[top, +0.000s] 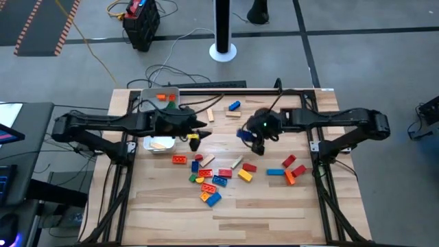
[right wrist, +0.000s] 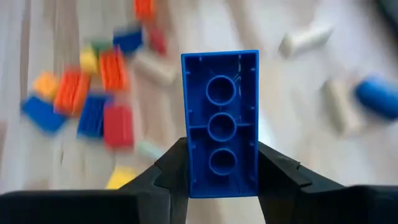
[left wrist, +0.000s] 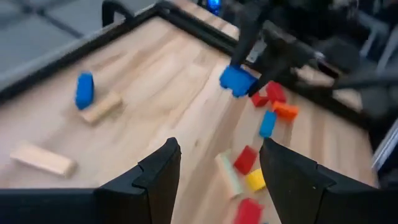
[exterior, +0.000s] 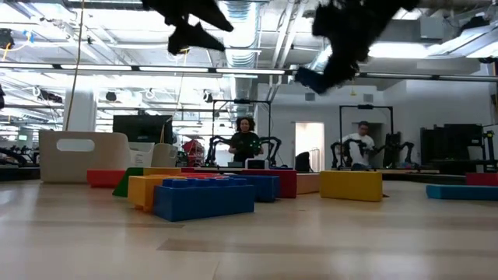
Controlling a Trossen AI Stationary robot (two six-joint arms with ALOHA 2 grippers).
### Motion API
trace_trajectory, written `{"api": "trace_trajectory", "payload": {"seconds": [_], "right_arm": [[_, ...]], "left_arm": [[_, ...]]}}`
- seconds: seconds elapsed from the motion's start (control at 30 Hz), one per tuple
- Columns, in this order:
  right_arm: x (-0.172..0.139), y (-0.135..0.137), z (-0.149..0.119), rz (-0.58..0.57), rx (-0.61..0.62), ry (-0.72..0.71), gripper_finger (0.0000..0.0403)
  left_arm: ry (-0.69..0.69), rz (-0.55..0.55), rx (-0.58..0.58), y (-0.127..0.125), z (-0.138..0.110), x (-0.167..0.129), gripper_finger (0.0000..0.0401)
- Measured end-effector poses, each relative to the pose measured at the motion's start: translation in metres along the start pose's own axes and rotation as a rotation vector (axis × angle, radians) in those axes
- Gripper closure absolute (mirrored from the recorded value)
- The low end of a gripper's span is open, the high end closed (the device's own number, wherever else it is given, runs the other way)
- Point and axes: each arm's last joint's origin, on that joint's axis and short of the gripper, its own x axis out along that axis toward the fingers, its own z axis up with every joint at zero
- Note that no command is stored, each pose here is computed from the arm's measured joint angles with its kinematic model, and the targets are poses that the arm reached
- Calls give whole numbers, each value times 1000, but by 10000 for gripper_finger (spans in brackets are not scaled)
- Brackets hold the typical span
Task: Sort blocks by size
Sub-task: Put the large blue game piece into the white bin
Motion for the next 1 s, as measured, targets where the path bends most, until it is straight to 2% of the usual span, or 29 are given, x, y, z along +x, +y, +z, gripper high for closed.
{"api": "trace_trajectory", "payload": {"seconds": [0.17,0.3,0.4,0.57,0.77,1.0], "right_arm": [[-8,2,19,-54,-40,-136,236],[-9,2,21,-74,-49,-150,236],[-9,3,20,-80,-69,-144,235],[-8,3,17,-82,-75,-113,235],[-8,4,15,-82,-78,-95,235],[-8,8,12,-90,-98,-70,235]], "left_arm": [[-46,-25,-240,-4,-2,27,191],[-67,-52,-480,-7,-4,48,191],[-47,-38,-579,-9,-5,62,191],[-61,-63,-600,-18,8,75,191],[-89,-82,-547,-27,24,85,191],[-50,-60,-565,-23,25,99,191]]}}
